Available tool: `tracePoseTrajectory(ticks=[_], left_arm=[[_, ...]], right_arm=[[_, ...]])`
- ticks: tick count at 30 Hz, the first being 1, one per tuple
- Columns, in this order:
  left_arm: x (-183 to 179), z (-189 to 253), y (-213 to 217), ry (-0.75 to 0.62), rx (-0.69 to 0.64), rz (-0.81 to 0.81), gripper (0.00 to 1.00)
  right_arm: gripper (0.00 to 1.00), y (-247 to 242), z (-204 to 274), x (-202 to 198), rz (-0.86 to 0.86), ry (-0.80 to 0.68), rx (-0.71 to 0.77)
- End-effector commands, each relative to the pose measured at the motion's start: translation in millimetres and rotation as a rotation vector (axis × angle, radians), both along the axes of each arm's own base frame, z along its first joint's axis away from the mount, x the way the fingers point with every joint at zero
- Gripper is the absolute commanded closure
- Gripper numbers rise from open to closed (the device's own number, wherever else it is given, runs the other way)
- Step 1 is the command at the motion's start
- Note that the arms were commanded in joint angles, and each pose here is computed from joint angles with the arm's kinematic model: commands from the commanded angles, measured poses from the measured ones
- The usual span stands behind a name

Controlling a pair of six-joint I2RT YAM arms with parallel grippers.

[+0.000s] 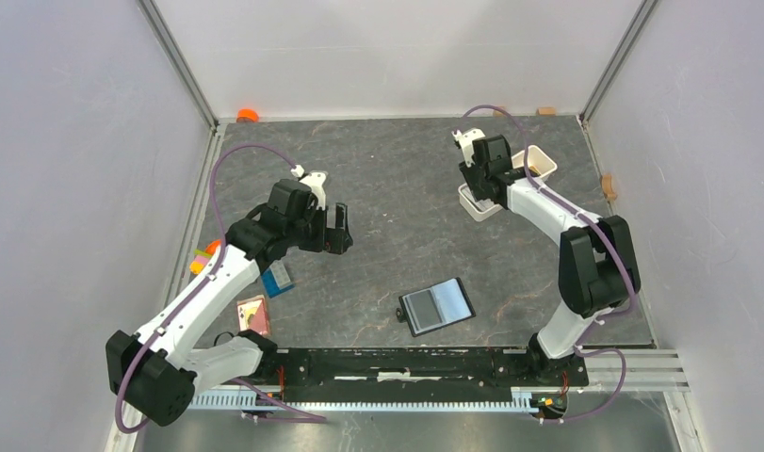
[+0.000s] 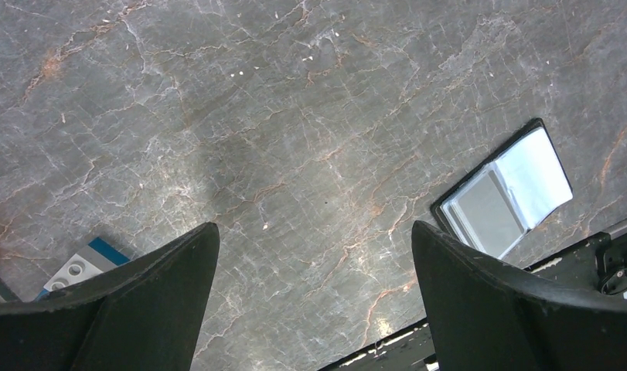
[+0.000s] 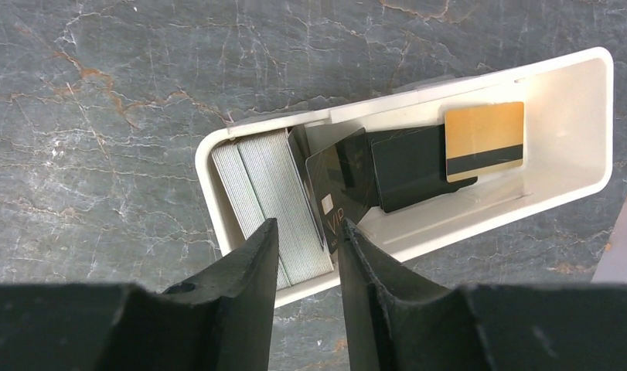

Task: Put the credit cards into the card holder
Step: Move the storage box to the center of the board.

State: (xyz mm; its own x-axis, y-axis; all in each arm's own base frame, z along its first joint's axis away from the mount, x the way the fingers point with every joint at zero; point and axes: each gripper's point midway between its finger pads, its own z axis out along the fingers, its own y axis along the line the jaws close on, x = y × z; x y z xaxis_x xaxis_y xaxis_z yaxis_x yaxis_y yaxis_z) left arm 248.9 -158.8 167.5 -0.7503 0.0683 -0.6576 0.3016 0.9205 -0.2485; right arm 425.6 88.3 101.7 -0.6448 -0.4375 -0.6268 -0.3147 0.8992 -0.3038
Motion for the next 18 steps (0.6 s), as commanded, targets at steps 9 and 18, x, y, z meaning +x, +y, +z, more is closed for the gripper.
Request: tracePoseTrajectory(ticks=[9, 18], left_arm=[[1, -2, -2, -0.009, 0.002, -0.047, 0.0], [1, -4, -3, -0.003, 0.001, -0.048, 0.0]], right_arm=[[0.55, 14, -2, 27, 0.065, 0.018, 0.07], [0.62, 24, -3, 25, 0.1, 0.043, 0.121]])
